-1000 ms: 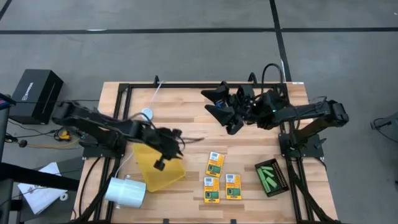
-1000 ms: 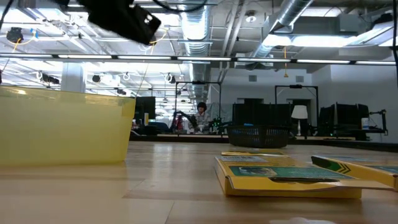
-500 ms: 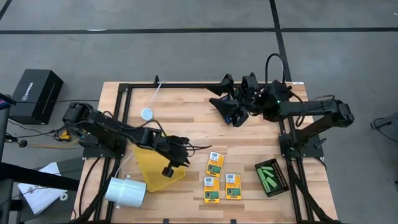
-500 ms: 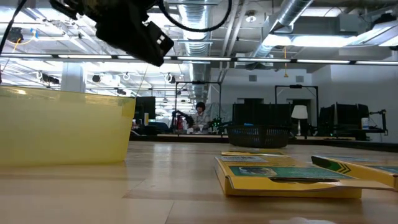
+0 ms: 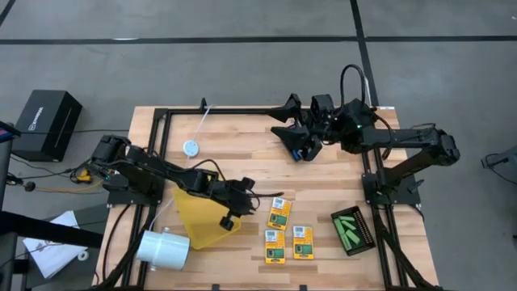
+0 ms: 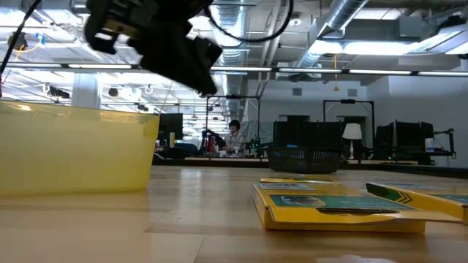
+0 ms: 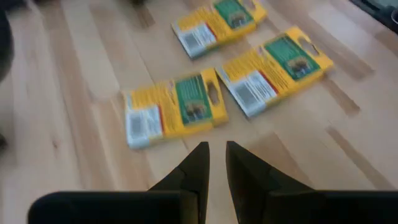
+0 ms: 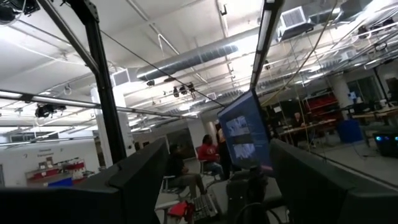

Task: Pick & Place School Supplies
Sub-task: Put the pack of crayon into the yellow bin

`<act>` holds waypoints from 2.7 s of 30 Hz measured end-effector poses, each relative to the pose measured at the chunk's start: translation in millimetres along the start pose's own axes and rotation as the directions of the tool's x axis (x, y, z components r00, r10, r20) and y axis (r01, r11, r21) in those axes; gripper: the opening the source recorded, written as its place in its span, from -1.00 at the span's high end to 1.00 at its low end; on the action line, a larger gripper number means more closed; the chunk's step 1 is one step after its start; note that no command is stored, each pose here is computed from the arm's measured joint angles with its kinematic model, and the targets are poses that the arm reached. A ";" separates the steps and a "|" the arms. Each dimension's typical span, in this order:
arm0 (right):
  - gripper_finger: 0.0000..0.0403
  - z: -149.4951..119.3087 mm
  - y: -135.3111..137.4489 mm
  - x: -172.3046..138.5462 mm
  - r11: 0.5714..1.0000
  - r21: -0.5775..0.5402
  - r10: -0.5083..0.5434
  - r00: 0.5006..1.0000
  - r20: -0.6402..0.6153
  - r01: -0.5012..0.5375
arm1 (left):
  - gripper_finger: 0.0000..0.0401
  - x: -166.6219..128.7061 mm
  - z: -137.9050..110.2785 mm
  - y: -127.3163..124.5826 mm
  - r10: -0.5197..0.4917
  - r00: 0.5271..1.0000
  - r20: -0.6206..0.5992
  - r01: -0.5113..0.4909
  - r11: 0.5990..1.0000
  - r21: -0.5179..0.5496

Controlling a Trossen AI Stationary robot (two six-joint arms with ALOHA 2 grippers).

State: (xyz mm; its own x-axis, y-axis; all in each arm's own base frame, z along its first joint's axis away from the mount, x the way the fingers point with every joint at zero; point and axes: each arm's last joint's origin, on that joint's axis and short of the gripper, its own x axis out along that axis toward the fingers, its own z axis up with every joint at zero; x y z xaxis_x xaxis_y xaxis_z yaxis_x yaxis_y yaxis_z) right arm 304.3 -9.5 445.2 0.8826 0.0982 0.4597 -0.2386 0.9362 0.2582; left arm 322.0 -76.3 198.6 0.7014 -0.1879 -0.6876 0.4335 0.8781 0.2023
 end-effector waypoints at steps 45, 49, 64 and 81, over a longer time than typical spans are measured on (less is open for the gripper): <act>-0.37 1.0 -6.5 -0.7 0.997 0.020 -0.070 0.997 0.014 0.070 | 0.29 58.8 22.3 -3.0 -0.008 0.995 0.101 -0.018 0.967 0.254; -0.37 2.6 -5.7 -0.6 0.999 0.018 -0.042 0.999 0.016 0.041 | 0.29 44.9 43.6 12.4 -0.028 0.987 0.158 -0.002 0.982 0.188; -0.37 27.1 -6.6 -12.1 1.000 -0.015 0.008 0.999 0.036 -0.008 | 0.43 115.1 7.3 33.3 0.021 0.994 0.107 -0.031 0.995 0.090; -0.37 22.5 -7.6 -13.5 1.000 0.001 0.025 0.999 -0.045 -0.025 | 0.47 122.6 0.1 -7.0 -0.049 0.999 0.013 0.044 0.959 0.281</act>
State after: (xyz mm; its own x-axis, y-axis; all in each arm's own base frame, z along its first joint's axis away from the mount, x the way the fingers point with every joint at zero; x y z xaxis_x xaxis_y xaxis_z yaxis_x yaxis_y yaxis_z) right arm 285.1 -25.6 456.2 0.8938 0.1368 0.4272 -0.2612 0.9330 0.2477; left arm 404.9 -105.5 113.0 0.6866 -0.2367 -0.6875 0.6051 0.7102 0.3598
